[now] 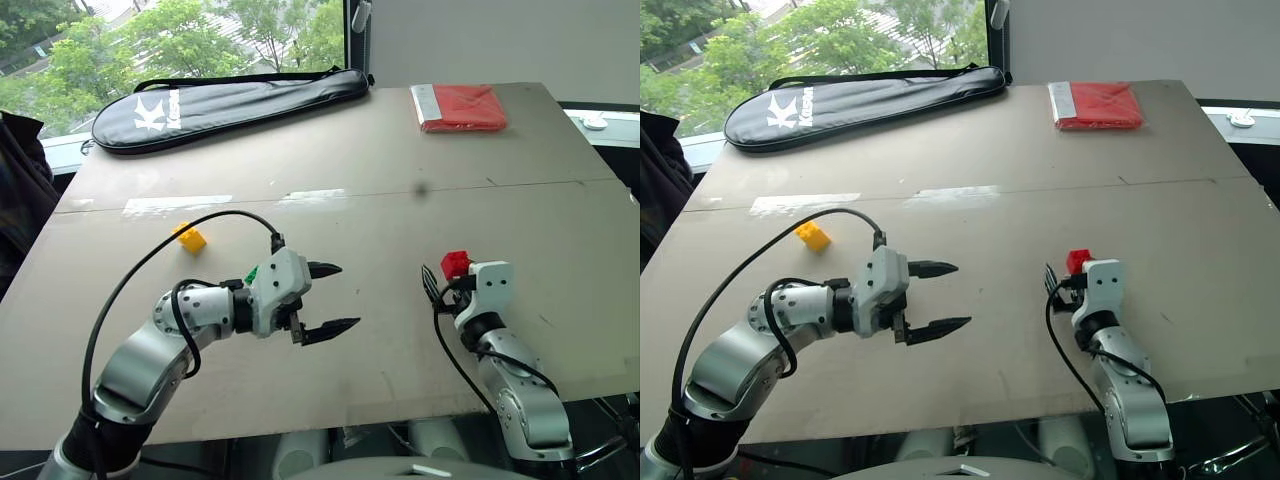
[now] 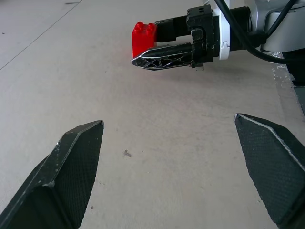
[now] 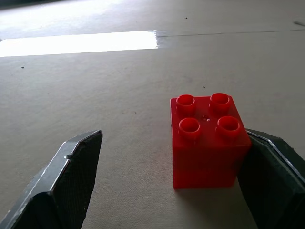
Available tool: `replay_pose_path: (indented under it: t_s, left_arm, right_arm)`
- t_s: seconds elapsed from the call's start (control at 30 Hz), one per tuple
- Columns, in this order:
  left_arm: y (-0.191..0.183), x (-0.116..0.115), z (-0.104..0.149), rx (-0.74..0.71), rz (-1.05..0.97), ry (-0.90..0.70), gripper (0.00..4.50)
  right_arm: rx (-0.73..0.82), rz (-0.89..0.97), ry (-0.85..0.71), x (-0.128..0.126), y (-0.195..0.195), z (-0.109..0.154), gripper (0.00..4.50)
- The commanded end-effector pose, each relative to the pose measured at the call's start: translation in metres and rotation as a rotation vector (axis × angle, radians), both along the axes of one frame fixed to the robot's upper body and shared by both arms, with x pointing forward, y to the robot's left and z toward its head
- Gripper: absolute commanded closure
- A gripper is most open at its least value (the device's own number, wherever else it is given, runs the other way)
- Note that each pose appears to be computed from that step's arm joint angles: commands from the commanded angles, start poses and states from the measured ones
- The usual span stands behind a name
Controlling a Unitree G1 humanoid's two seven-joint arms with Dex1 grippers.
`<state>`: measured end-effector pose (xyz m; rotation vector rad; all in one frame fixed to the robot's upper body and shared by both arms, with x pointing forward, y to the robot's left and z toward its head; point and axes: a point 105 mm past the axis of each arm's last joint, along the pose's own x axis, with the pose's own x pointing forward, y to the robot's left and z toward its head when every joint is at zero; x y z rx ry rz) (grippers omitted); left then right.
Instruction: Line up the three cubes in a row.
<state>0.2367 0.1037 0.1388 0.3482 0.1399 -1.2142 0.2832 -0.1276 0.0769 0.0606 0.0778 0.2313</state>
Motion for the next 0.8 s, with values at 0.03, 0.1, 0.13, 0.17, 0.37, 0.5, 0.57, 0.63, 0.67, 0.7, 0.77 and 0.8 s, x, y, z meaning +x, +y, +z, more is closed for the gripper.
replay_pose_path:
  t_s: [0.03,0.1,0.13,0.17,0.37,0.5,0.57,0.63,0.67,0.7,0.77,0.8]
  left_arm:
    - [-0.001,-0.003,0.009,-0.012,-0.005,-0.053,0.0]
    - [-0.001,-0.004,0.008,-0.013,-0.003,-0.051,0.0]
    - [-0.001,-0.005,0.008,-0.013,-0.002,-0.051,0.0]
    - [-0.001,-0.005,0.008,-0.012,-0.001,-0.051,0.0]
    - [0.001,-0.005,0.007,-0.011,0.006,-0.053,0.0]
    - [0.002,-0.005,0.008,-0.012,0.013,-0.055,0.0]
    - [0.004,-0.007,0.007,-0.015,0.016,-0.052,0.0]
    - [0.005,-0.009,0.007,-0.019,0.019,-0.046,0.0]
    - [0.006,-0.01,0.006,-0.02,0.023,-0.042,0.0]
    - [0.008,-0.012,0.005,-0.024,0.035,-0.036,0.0]
    - [0.012,-0.015,0.003,-0.033,0.057,-0.031,0.0]
    - [0.014,-0.016,0.004,-0.051,0.087,-0.038,0.0]
  right_arm:
    - [0.018,0.052,-0.021,-0.003,0.008,0.009,0.14]
    - [0.018,0.058,-0.014,-0.003,0.008,0.007,0.14]
    - [0.018,0.058,-0.012,-0.003,0.008,0.007,0.14]
    - [0.017,0.058,-0.011,-0.003,0.008,0.006,0.14]
    - [0.007,0.057,-0.013,-0.002,0.008,0.006,0.14]
    - [0.016,0.033,-0.057,0.0,0.003,0.013,0.14]
    - [0.025,0.049,-0.1,-0.001,0.004,0.021,0.14]
    - [0.02,0.061,-0.131,-0.003,0.003,0.026,0.14]
    - [0.016,0.059,-0.141,-0.003,0.002,0.028,0.14]
    - [0.019,0.059,-0.156,-0.004,0.0,0.031,0.14]
    - [0.02,0.067,-0.191,-0.006,-0.002,0.037,0.14]
    - [0.02,0.082,-0.213,-0.008,-0.003,0.042,0.14]
